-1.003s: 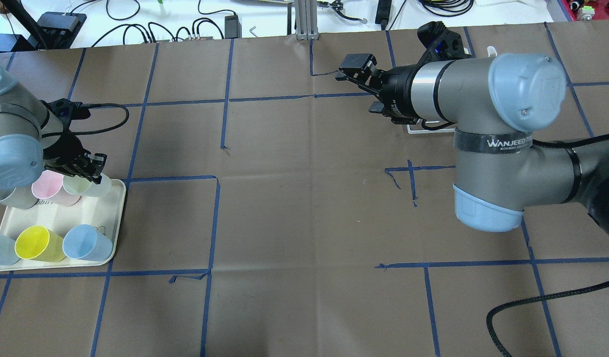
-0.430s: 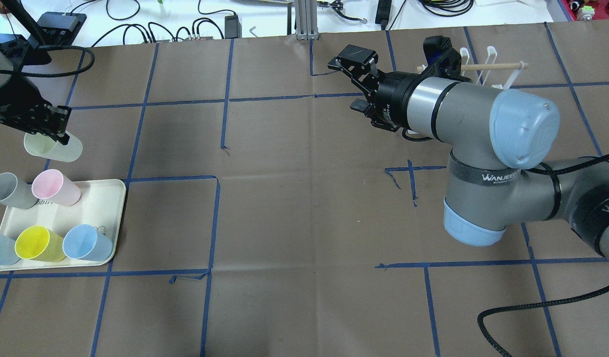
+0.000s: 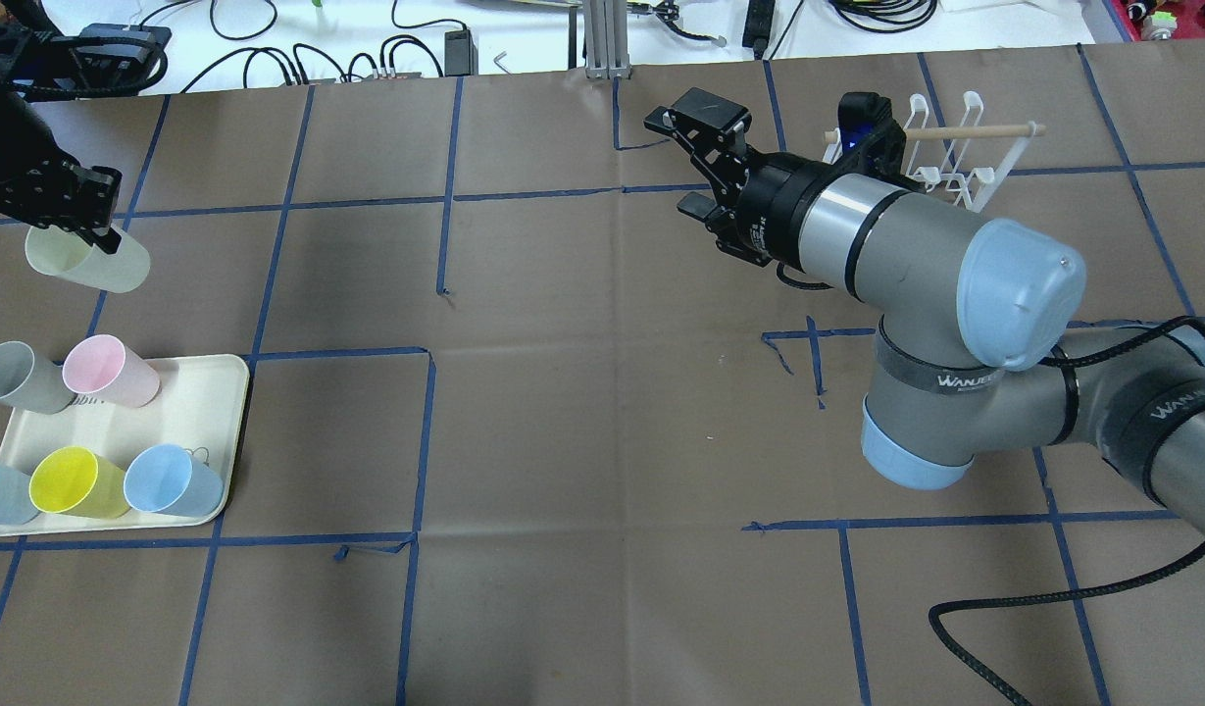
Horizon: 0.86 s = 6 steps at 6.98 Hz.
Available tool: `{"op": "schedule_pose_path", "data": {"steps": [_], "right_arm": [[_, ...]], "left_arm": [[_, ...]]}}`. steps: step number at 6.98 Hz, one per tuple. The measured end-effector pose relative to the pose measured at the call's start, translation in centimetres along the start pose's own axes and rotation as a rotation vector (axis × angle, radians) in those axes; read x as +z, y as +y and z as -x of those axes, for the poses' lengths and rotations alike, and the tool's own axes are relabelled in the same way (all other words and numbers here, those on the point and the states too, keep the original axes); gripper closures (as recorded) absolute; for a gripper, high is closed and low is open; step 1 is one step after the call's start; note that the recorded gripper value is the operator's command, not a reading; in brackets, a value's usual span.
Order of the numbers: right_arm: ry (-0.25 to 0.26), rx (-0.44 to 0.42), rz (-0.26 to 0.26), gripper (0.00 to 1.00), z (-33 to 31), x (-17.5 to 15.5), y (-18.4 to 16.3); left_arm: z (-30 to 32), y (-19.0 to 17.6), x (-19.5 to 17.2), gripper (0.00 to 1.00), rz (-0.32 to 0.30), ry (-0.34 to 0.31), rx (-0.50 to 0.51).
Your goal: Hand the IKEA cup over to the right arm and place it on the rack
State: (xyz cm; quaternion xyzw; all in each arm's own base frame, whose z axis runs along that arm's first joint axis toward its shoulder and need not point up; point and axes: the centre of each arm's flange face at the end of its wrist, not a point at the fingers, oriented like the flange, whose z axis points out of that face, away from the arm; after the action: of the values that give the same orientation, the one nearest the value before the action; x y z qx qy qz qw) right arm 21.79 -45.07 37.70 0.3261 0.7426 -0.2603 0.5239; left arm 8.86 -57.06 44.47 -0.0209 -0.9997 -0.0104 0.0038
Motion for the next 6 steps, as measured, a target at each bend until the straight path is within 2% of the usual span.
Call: {"op": "schedule_pose_path", "data": {"steps": [2,3,5,6], "right_arm": [[-0.032,0.027,-0.006,0.0,-0.4,0.2,0.0],[-0.039,0.029,-0.009,0.0,-0.3,0.1,0.0],[-0.038,0.03,-0.017,0.0,-0.1,0.0,0.0],[-0.034,0.031,-0.023,0.0,-0.2,0.0,-0.1]], "left_arm": [[-3.3,-1.5,-0.8,1.0,-0.132,0.15,0.055],[-4.8,-2.2,-1.5,1.0,-0.226,0.252,0.079],[-8.5,-2.8,-2.9,1.0,-0.43,0.515,0.162],[-10.5,-2.8,-3.2,1.0,-0.516,0.595,0.225]]}}
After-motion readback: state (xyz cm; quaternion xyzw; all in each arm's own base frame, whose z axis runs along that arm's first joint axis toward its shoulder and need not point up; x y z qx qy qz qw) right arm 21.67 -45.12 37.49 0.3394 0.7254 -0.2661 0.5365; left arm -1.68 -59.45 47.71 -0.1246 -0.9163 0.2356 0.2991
